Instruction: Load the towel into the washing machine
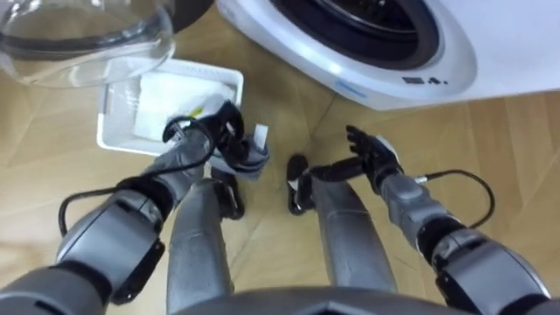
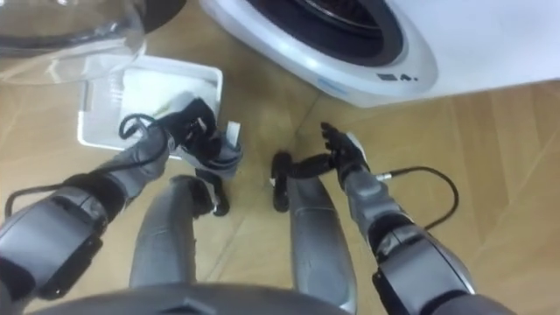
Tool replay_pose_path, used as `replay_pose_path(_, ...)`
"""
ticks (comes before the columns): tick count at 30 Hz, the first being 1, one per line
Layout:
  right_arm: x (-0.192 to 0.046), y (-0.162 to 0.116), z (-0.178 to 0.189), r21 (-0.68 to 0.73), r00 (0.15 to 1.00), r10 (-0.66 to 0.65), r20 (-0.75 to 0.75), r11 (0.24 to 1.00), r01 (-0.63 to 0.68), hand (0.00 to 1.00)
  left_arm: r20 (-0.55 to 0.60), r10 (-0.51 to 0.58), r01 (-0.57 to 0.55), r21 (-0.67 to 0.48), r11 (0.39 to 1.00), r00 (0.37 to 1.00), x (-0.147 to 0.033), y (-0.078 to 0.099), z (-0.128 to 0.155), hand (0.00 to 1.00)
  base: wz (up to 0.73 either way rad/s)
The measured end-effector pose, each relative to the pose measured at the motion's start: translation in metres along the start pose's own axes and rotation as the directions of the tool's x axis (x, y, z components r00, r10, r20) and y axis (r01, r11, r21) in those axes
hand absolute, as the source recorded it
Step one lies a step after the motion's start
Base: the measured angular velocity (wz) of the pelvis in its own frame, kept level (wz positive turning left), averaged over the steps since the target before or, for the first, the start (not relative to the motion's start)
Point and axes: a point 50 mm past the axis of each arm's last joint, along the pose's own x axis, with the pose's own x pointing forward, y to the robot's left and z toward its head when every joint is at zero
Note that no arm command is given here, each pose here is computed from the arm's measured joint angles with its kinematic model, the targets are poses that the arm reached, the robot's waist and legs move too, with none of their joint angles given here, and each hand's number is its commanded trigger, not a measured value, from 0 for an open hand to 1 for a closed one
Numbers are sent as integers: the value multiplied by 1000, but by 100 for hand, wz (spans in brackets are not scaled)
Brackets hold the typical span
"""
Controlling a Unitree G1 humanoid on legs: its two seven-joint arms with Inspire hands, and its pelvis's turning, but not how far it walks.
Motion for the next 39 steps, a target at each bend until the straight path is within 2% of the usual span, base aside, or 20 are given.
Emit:
replay_pose_path(4,-2,1,1,-15,999,6,33,1000,-6,0,30,27,-21,-181,983,999,-1,5,5,100,9)
replay_pose_path(7,-3,-2,2,-53,999,5,47,999,-2,0,87,-10,37,-316,948,996,-3,1,15,100,0)
replay_pose_path(9,-3,-3,1,-70,999,5,48,998,-2,0,121,-48,96,-431,897,991,-6,-6,19,100,5)
replay_pose_path(13,-5,-1,-4,-81,999,10,40,997,-7,0,154,-125,190,-545,817,980,-12,-20,16,100,8)
replay_pose_path(15,-6,0,-4,-73,999,13,46,997,-10,0,175,-170,242,-609,756,970,-17,-27,12,100,0)
replay_pose_path(18,-7,1,-7,-72,999,15,38,997,-13,0,210,-200,290,-654,699,957,-19,-31,12,100,0)
replay_pose_path(27,-9,6,-15,-72,997,71,3,995,-70,0,311,-204,371,-748,550,928,-21,-31,22,100,3)
replay_pose_path(31,-9,11,-16,-94,996,93,-10,991,-93,0,354,-231,423,-754,503,906,-22,-35,25,100,0)
replay_pose_path(34,-9,14,-16,-97,994,113,-9,989,-113,0,378,-270,464,-738,490,886,-23,-39,27,100,0)
replay_pose_path(39,-8,15,-14,-107,994,106,-1,989,-106,0,448,-251,513,-758,402,858,-24,-42,43,100,0)
